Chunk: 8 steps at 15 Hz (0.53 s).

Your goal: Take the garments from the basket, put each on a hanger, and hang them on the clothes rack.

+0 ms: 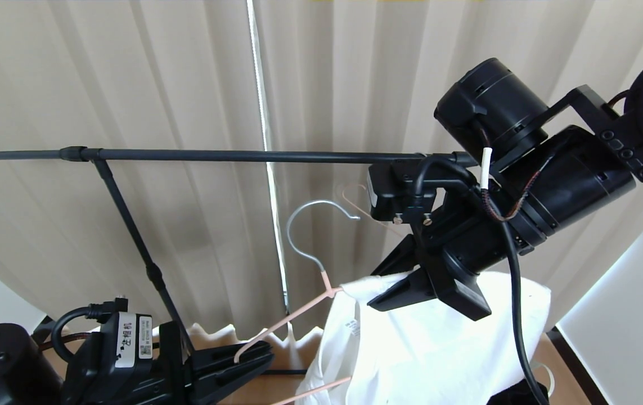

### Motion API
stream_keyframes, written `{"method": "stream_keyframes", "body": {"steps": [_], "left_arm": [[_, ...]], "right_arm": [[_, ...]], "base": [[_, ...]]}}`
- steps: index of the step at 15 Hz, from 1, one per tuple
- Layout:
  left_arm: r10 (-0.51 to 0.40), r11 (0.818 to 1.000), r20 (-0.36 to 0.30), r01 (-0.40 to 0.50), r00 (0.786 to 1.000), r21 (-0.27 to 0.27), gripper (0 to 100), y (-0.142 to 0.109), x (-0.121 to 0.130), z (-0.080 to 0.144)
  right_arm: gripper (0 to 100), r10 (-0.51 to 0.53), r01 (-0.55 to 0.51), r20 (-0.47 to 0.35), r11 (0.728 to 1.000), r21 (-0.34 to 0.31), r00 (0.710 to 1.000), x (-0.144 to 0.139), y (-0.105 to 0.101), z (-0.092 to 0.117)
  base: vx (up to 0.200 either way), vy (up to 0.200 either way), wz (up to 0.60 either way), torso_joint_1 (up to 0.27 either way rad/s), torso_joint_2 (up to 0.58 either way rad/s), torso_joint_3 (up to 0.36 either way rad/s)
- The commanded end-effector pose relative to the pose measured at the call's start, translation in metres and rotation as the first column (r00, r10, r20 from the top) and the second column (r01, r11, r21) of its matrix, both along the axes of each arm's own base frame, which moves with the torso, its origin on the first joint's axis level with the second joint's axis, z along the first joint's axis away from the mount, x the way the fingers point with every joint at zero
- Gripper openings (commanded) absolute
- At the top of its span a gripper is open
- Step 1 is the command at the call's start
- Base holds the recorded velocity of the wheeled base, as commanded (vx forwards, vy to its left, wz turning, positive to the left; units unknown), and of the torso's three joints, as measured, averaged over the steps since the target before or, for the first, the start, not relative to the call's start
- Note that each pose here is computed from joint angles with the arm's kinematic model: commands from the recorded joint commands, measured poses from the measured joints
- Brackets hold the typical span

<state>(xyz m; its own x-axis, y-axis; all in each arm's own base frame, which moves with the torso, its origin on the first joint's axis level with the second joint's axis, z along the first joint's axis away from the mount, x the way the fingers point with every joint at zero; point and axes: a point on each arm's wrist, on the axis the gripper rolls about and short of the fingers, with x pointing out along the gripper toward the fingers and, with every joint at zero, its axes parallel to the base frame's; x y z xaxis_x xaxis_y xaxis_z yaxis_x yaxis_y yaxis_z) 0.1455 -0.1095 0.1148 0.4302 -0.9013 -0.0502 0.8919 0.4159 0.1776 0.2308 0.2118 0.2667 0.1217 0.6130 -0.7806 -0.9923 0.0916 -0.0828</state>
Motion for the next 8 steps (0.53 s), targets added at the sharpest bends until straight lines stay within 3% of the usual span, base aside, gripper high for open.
{"method": "stream_keyframes", "body": {"steps": [1,8], "left_arm": [[0.000,1.000,0.000,0.000,1.000,0.000,0,0.0000,0.0000,0.0001],[0.000,1.000,0.000,0.000,1.000,0.000,0,0.0000,0.0000,0.0001]], "right_arm": [[0,0.006,-0.006,0.005,1.000,0.007,1.000,-0.0036,-0.0012,0.0031],[0,0.013,-0.013,-0.001,1.000,0.006,1.000,-0.0080,-0.0024,0.0028]], "base": [[0.000,0.000,0.00,0.000,0.00,0.000],[0.000,0.000,0.00,0.000,0.00,0.000]]}}
